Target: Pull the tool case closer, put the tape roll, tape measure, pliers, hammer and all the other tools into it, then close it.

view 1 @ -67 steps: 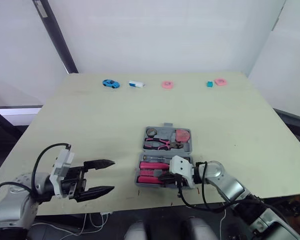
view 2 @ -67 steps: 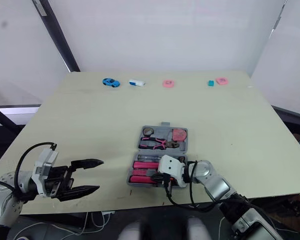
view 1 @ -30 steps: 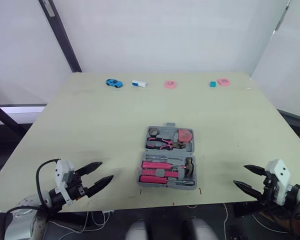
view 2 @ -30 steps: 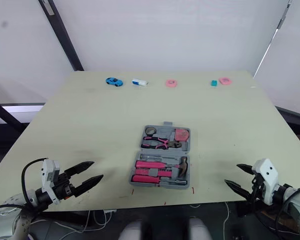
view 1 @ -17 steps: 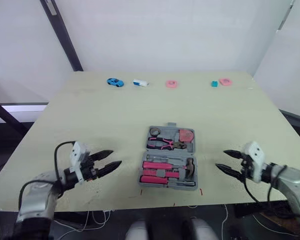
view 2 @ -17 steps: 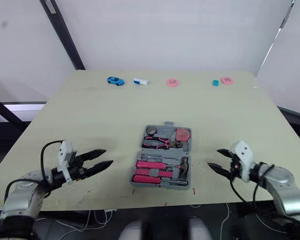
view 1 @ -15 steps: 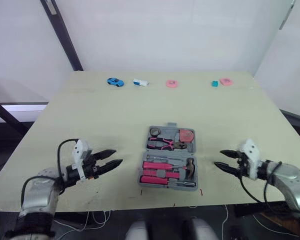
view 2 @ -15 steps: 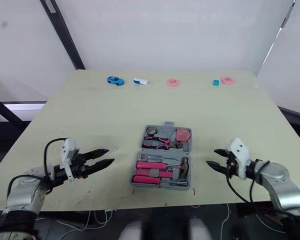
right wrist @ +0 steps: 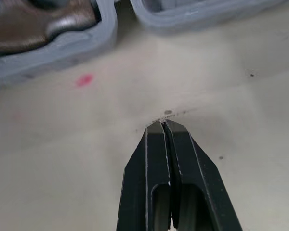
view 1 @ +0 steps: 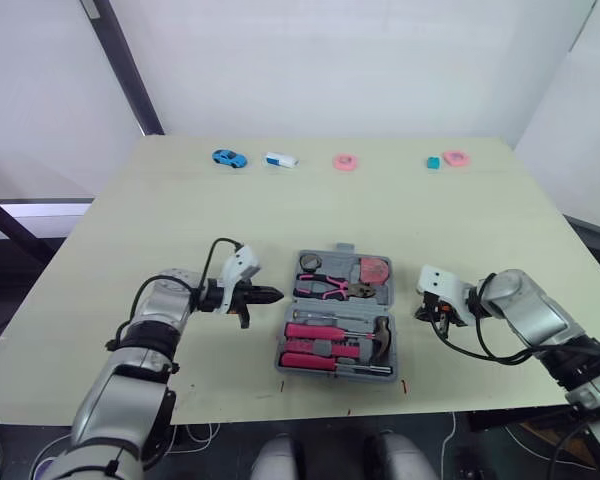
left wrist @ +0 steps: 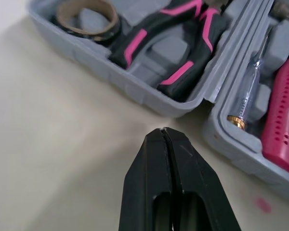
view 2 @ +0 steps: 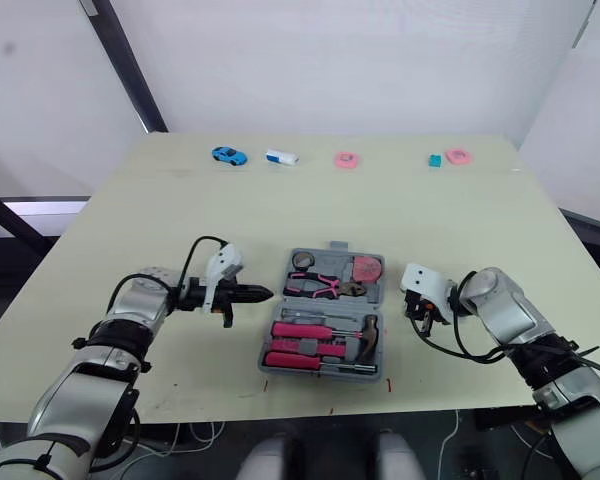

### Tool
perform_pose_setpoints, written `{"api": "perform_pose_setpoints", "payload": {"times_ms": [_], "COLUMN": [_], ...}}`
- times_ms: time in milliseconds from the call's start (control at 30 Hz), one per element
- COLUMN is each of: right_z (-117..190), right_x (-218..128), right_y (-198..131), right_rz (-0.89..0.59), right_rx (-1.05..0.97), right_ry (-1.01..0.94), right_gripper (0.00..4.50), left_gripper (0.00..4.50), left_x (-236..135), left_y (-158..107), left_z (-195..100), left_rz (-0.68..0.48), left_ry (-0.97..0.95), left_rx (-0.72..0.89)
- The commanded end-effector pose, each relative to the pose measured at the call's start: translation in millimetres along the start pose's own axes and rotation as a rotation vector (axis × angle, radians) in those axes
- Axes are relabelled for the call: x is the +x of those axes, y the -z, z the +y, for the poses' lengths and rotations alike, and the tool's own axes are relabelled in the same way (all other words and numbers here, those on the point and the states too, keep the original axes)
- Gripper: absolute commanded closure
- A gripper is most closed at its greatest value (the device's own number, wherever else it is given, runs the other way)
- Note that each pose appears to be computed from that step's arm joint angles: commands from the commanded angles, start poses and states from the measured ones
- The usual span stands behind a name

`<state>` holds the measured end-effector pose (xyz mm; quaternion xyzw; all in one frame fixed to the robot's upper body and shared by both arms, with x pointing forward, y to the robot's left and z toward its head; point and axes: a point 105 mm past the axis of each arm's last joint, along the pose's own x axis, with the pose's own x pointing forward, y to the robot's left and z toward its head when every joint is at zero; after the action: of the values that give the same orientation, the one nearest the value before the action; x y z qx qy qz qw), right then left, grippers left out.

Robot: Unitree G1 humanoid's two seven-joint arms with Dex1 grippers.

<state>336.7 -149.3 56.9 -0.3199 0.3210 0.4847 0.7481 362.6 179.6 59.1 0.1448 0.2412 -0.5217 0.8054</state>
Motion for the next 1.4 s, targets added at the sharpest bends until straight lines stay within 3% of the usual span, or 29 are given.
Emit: {"api": "perform_pose_setpoints", "payload": {"times_ms": [33, 533, 1400], "right_z": [1, 11, 22], "right_x": [5, 27, 32], "right_y": [-12, -58, -61], "right_rz": [0.003, -0.114, -0.119], "right_rx": [-0.044, -0.1, -0.152], "right_ry": [-0.018, -0.079, -0.118], "right_gripper": [4.5, 4.5, 4.5], "left_gripper": [4.48, 4.48, 4.48], "left_x": [7, 23, 8], "left_y": [-7, -19, -5], "left_z": [-1, -18, -49], "left_rz": [0.021, -0.029, -0.057], "left_ry": [0.031, 0.119, 0.087], "left_rx": [0.046, 0.051, -0.031]}}
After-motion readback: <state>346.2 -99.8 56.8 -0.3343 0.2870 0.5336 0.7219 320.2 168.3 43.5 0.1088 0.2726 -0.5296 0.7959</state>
